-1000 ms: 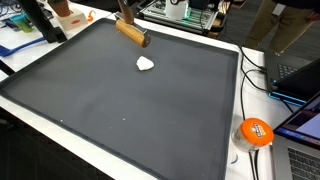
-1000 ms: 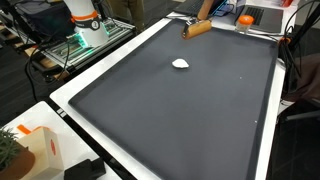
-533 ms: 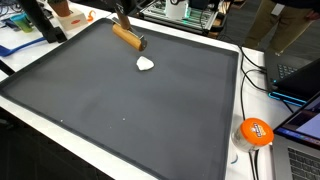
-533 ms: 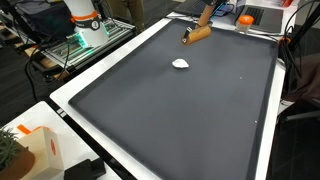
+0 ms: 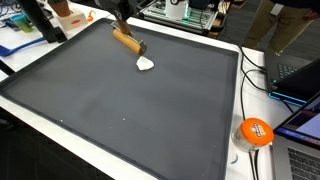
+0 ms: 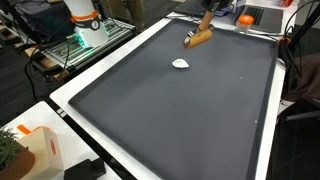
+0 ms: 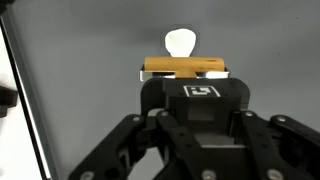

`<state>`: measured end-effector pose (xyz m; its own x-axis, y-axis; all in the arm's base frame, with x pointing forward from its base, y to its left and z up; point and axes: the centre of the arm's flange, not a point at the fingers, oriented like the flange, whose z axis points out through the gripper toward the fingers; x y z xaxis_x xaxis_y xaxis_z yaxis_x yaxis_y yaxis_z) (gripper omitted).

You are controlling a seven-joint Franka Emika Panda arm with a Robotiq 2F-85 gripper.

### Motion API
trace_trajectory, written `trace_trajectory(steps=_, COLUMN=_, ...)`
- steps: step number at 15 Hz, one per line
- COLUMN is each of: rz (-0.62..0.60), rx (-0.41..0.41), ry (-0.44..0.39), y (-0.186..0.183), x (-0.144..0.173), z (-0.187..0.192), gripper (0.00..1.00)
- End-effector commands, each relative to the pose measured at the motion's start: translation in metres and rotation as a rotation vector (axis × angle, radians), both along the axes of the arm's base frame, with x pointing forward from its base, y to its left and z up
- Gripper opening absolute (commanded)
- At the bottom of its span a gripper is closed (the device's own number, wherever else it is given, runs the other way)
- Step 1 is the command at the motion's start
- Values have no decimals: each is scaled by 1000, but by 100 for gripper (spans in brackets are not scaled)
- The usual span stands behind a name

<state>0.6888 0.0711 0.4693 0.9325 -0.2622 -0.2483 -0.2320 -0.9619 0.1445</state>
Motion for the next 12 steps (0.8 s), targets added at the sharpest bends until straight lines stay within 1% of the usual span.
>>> trace_trajectory(steps=1, rz=-2, rx=26, ry=-11, y=1, x=15, z=12, gripper=22)
trace_trajectory(steps=7, rz=-3, rx=16, ry=-31, y=5, x=21, z=25, gripper=22)
trace_trajectory(steps=8, rz=-1, rx=12, ry=-25, y=6, x=23, z=26, gripper=22)
trace_trajectory(steps=12, rz=7, rx=-6, ry=43, y=9, x=29, z=18, gripper=22)
